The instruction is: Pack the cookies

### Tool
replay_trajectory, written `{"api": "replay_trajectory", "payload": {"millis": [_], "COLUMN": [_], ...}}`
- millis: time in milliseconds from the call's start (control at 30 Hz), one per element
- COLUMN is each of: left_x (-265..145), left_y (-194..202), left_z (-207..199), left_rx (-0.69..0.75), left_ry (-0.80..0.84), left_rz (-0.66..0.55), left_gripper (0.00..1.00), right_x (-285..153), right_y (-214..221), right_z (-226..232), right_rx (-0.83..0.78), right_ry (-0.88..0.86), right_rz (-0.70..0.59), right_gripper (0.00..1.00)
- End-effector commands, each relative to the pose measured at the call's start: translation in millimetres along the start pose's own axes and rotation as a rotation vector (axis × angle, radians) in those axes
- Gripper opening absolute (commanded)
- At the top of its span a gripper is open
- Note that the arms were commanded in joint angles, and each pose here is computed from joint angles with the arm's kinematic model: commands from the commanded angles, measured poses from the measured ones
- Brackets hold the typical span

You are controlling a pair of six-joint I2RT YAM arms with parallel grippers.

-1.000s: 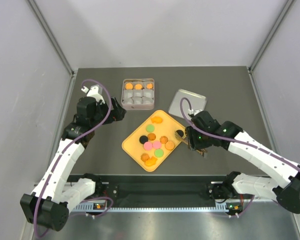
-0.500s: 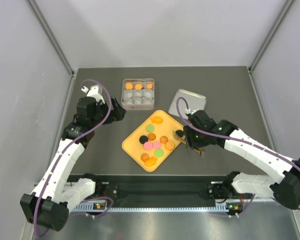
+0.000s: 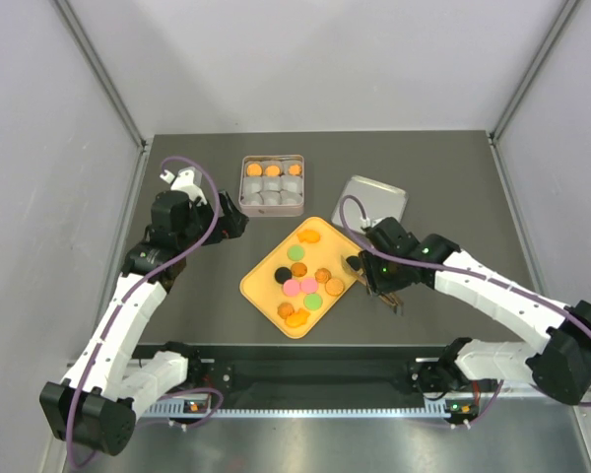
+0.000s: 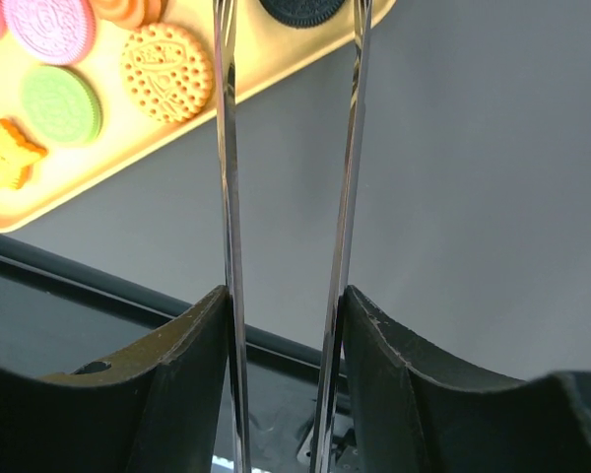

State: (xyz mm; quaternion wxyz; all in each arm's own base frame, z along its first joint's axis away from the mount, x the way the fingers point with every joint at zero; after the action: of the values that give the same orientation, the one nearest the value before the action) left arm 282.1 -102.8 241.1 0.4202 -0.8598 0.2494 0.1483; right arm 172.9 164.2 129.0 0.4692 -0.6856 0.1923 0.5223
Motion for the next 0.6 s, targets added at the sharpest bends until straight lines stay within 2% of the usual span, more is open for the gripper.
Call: {"api": "replay_trajectory", "payload": {"millis": [0,567], "left_x": [-1.7,-2.4], "left_y": [-7.4,-7.5], "left_z": [-6.4,-6.6], "left_rx": [-0.001,0.000], "left_ry": [0.037,0.037], "left_rz": [-0.036,-0.036], "left_gripper": [0.99,0.99], "right_x": [-7.7,-17.6], "right_y": [-15.4,-31.7], "right_z": [3.6,9.8], "right_rx": [-0.031,-0.077], "right_ry": [-0.014,-0.053], "right_rz": [-0.026,0.005], "right_gripper": [0.47,0.43]}}
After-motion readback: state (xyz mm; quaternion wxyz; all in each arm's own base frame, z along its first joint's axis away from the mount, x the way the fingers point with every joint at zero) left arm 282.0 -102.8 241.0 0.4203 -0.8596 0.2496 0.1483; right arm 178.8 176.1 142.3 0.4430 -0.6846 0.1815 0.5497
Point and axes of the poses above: each gripper's point midway between its finger pads, its own x axis out along the fingers, its own z axis along the line the jaws close on, y = z × x, the point moved 2 cm from there along -x, back along the fingers, and after that the axes turned 14 degrees about -x, right-handed, at the moved point
